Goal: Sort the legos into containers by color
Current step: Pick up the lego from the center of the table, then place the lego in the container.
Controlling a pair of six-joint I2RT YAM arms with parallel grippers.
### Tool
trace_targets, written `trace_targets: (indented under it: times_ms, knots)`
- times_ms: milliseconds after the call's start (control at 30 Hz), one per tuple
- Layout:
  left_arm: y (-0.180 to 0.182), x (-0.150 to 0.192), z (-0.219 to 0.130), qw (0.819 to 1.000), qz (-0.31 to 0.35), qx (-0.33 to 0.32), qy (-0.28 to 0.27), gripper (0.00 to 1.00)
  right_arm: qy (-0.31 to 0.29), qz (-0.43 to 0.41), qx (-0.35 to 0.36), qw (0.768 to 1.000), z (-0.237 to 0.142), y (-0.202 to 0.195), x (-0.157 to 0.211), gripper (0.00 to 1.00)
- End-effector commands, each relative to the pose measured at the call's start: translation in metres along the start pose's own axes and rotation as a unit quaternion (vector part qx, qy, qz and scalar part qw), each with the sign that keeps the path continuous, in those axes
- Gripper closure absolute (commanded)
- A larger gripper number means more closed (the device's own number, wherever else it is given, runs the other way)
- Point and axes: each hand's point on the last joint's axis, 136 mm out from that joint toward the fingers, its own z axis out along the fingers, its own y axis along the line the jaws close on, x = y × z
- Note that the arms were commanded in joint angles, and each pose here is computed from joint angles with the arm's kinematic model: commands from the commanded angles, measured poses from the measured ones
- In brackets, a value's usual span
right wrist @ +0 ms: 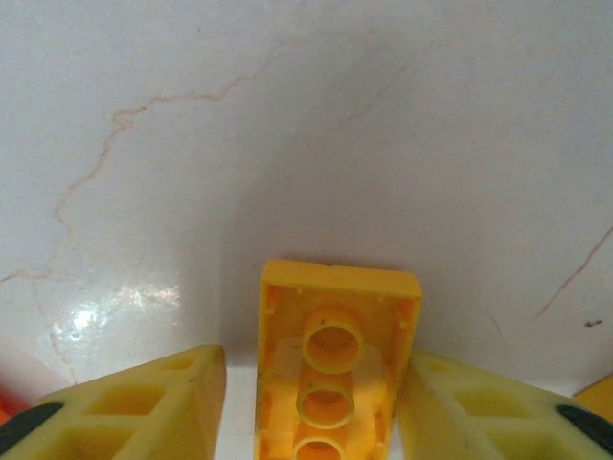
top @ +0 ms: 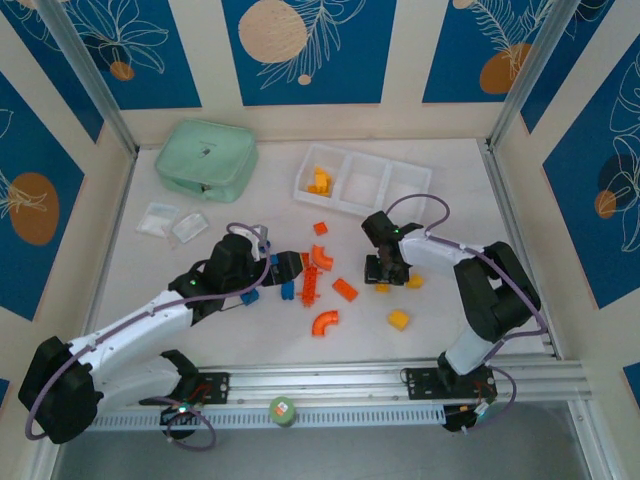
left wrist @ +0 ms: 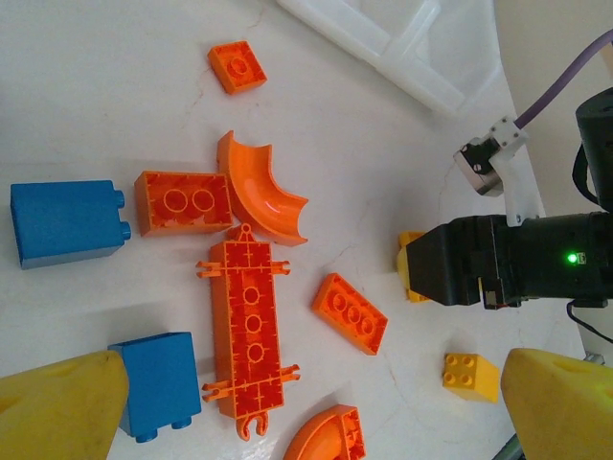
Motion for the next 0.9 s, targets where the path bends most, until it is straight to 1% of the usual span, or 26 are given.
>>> trace_targets:
  times_ms: [0, 233, 367, 500, 667, 767, 867]
  knots:
    - [-0.010, -0.009, 0.001, 1.000, 0.014, 0.010, -0.014, 0.01, 0.007, -0.006, 0.008, 1.000, 0.001, 0.000, 0.003, 0.58]
    - [-0.013, -0.011, 0.001, 1.000, 0.017, 0.012, -0.014, 0.01, 0.003, -0.014, 0.008, 1.000, -0.002, 0.001, 0.001, 0.68]
    - [-0.014, -0.012, -0.001, 1.000, 0.020, 0.012, -0.017, 0.01, -0.010, -0.020, 0.000, 1.000, -0.012, 0.003, -0.003, 0.69]
    - [-0.016, -0.017, -0.006, 0.999, 0.034, 0.008, -0.023, 0.01, -0.036, -0.026, -0.005, 0.999, -0.031, 0.005, -0.014, 0.69]
    - [-0.015, -0.029, -0.015, 0.998, 0.060, -0.016, -0.033, 0.01, -0.084, -0.050, -0.027, 0.995, -0.061, 0.024, -0.040, 0.69]
    - [-0.014, -0.037, -0.019, 0.997, 0.066, -0.023, -0.038, 0.01, -0.112, -0.067, -0.034, 0.991, -0.077, 0.041, -0.064, 0.69]
    - [-0.011, -0.045, -0.020, 0.997, 0.063, -0.026, -0.042, 0.01, -0.151, -0.083, -0.045, 0.984, -0.090, 0.062, -0.097, 0.69]
